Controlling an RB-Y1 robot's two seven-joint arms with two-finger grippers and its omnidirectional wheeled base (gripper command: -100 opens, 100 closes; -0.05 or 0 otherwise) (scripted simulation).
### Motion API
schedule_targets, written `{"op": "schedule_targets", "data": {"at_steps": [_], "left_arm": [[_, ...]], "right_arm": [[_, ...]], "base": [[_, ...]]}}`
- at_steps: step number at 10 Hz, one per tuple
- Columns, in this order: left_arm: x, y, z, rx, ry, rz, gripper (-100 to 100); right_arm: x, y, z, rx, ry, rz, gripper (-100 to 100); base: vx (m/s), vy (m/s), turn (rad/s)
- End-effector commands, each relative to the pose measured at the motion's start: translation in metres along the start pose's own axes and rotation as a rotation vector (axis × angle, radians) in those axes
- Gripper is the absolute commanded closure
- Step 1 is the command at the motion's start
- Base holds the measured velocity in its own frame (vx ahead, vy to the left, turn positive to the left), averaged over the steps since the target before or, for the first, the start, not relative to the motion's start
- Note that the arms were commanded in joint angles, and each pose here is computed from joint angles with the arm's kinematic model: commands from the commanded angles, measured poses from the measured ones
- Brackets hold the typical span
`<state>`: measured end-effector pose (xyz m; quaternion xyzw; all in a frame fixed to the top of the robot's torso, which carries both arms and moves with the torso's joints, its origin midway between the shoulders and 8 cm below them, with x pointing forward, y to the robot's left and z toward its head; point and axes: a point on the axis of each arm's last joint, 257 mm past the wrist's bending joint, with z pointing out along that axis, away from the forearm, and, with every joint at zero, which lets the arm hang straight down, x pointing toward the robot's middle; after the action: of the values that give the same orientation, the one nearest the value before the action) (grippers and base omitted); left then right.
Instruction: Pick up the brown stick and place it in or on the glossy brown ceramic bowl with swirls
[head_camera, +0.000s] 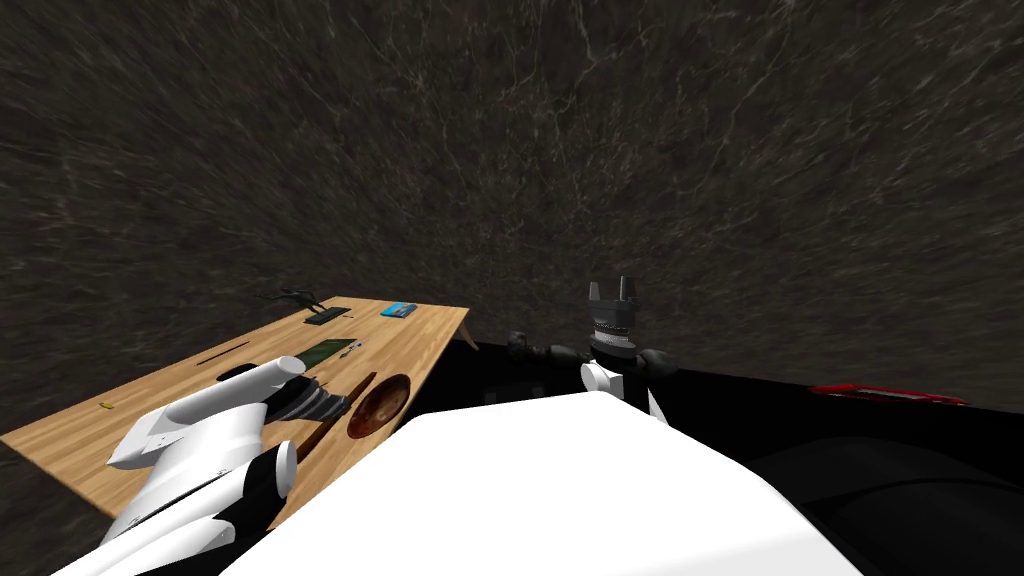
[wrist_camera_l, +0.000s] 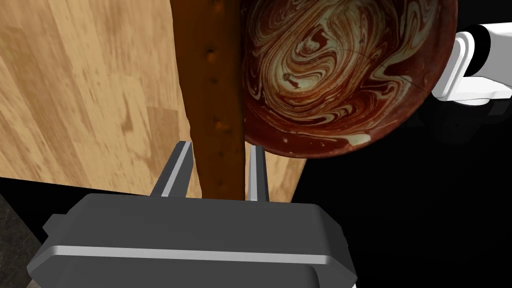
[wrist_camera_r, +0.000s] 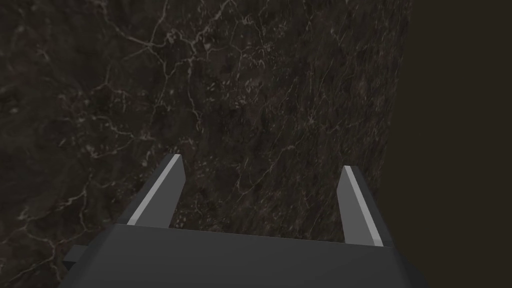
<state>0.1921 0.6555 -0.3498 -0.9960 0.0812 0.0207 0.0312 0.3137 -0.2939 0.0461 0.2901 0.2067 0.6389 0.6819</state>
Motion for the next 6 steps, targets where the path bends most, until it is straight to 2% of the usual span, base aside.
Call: {"op": "schedule_targets", "data": {"at_steps": [1, 3, 4, 5, 6], "left_arm": [[0.004, 0.011, 0.001, -0.028, 0.005, 0.005, 100], [0.007, 0.024, 0.002, -0.057, 0.010, 0.010, 100], [0.007, 0.020, 0.002, -0.046, 0.010, 0.007, 100], [0.008, 0.022, 0.002, -0.052, 0.010, 0.008, -100], [0.008, 0.022, 0.002, -0.052, 0.010, 0.008, -100]], "right_arm": [[0.000, 0.000, 0.000, 0.000, 0.000, 0.000, 0], [0.000, 0.000, 0.000, 0.000, 0.000, 0.000, 0], [0.000, 0.000, 0.000, 0.000, 0.000, 0.000, 0], [0.000, 0.000, 0.000, 0.000, 0.000, 0.000, 0], [0.000, 0.000, 0.000, 0.000, 0.000, 0.000, 0]], "base": [[-0.018, -0.089, -0.145], [-0.029, -0.099, -0.134], [-0.010, -0.041, -0.035], [-0.001, -0.010, 0.004], [0.000, 0.000, 0.000]]}}
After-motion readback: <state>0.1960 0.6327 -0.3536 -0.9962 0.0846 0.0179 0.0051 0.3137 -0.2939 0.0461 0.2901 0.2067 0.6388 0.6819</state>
